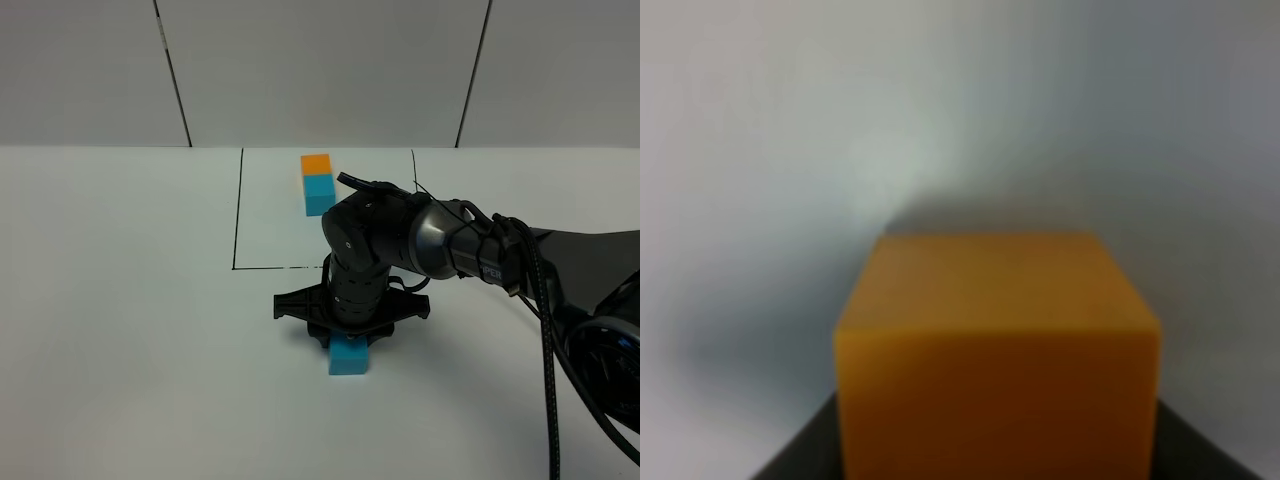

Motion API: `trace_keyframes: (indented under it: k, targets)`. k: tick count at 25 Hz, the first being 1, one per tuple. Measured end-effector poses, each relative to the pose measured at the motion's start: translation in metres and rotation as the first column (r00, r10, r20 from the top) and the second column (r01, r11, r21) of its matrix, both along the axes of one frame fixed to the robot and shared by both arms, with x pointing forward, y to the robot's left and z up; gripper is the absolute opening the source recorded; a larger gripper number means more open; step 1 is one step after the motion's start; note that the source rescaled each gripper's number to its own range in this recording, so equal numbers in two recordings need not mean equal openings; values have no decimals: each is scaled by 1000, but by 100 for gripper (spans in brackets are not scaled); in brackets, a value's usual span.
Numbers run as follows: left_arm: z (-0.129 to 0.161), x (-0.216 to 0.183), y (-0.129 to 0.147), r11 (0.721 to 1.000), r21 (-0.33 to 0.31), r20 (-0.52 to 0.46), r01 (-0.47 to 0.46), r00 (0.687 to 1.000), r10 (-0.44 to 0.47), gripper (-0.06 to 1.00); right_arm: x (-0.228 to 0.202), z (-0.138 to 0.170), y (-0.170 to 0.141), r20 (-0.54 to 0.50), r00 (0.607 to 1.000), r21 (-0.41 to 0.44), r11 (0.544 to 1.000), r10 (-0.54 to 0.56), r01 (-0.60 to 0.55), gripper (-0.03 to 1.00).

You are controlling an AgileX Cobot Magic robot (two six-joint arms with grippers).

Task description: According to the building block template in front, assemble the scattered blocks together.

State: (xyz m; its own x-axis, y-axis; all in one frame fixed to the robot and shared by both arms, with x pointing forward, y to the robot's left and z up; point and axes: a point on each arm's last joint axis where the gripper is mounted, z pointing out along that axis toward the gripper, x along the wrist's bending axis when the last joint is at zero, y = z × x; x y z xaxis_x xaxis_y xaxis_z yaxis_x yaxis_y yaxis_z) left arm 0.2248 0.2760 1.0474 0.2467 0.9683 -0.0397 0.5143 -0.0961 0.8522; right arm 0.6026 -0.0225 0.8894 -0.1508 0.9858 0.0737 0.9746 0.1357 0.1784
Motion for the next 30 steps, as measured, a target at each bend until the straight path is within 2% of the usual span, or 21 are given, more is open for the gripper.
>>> trace_keyframes:
  k: [2, 4, 5, 6, 9, 10, 11, 17, 22, 25, 30]
  targets:
    - [0, 0, 0, 1000, 0, 0, 0, 1000, 0, 67, 0, 0, 0, 1, 1000, 1, 1000, 0, 0, 2]
    - [0, 0, 0, 1000, 0, 0, 0, 1000, 0, 67, 0, 0, 0, 4, 1000, 3, 1000, -1, 1, 12]
    - [0, 0, 0, 1000, 0, 0, 0, 1000, 0, 67, 1, 0, 1, 9, 1000, 6, 1000, 0, 0, 21]
    - [0, 0, 0, 1000, 0, 0, 0, 1000, 0, 67, 1, 0, 1, 14, 1000, 9, 1000, 1, -1, 34]
    - [0, 0, 0, 1000, 0, 0, 0, 1000, 0, 67, 3, 1, 1, 28, 1000, 7, 1000, 7, -7, 80]
    - [0, 0, 0, 1000, 0, 0, 0, 1000, 0, 67, 3, 1, 1, 30, 1000, 7, 1000, 8, -8, 91]
    - [0, 0, 0, 1000, 0, 0, 0, 1000, 0, 67, 3, 1, 1, 32, 999, 4, 1000, 10, -10, 98]
    - [0, 0, 0, 1000, 0, 0, 0, 1000, 0, 67, 2, 12, 0, 46, 999, 13, 1000, 10, -11, 100]
    - [0, 0, 0, 1000, 0, 0, 0, 1000, 0, 67, 6, 60, -10, 126, 992, 75, 997, -18, 9, 100]
    - [0, 0, 0, 1000, 0, 0, 0, 1000, 0, 67, 24, 81, -47, 156, 982, 92, 991, -108, 94, 100]
    - [0, 0, 0, 1000, 0, 0, 0, 1000, 0, 67, 41, 94, -141, 190, 942, 62, 961, -278, 271, 100]
